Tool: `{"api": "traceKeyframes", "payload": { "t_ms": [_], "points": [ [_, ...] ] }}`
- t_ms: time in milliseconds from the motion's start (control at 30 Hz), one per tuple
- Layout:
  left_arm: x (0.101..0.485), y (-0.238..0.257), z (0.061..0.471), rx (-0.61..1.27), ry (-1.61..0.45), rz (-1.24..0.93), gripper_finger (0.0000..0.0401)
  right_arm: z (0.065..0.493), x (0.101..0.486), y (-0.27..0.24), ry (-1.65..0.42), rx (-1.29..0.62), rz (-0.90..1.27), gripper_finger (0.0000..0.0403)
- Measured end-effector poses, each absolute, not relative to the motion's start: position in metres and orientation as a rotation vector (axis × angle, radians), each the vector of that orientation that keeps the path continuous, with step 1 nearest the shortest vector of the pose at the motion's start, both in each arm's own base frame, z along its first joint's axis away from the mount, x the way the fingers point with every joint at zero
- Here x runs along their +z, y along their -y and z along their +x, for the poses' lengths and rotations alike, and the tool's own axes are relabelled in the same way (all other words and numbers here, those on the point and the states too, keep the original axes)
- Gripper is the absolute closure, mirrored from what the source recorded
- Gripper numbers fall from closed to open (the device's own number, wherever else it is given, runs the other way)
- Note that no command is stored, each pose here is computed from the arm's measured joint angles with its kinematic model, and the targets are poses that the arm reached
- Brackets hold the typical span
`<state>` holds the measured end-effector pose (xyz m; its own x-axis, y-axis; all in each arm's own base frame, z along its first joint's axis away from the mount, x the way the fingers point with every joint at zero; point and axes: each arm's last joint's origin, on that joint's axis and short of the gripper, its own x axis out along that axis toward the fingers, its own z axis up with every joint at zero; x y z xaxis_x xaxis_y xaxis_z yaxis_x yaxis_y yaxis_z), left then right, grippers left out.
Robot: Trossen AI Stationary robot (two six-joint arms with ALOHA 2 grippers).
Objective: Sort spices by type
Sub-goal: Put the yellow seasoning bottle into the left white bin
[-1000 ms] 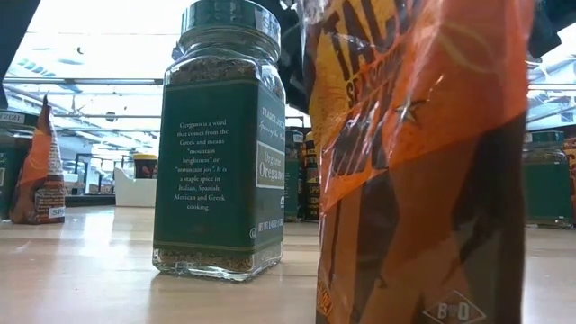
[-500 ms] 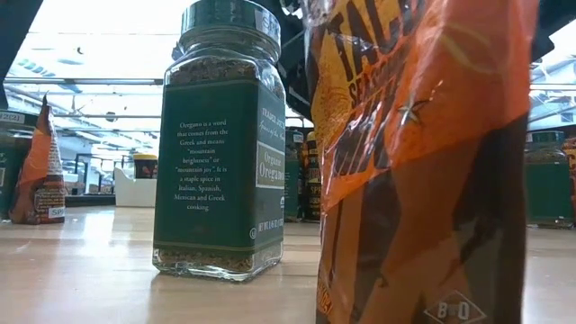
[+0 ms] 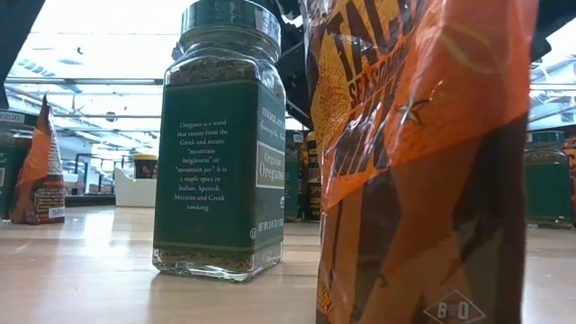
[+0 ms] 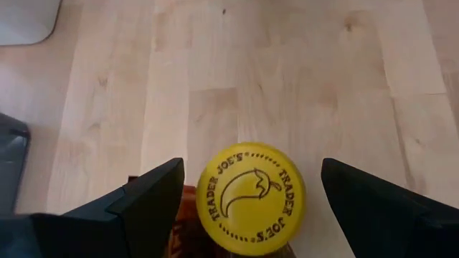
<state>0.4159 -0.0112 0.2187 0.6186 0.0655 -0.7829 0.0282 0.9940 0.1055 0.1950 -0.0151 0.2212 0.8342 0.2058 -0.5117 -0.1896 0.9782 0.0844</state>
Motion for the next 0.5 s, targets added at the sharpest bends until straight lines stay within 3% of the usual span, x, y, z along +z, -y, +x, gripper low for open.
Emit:
{"api": "traceKeyframes", "payload": {
  "t_ms": [500],
  "points": [
    [0.203,0.011,0.419,0.014,-0.951,0.109,0.0068,0.196,0.221,0.015,-0.539,0.209,0.029,0.0140]
  ]
}}
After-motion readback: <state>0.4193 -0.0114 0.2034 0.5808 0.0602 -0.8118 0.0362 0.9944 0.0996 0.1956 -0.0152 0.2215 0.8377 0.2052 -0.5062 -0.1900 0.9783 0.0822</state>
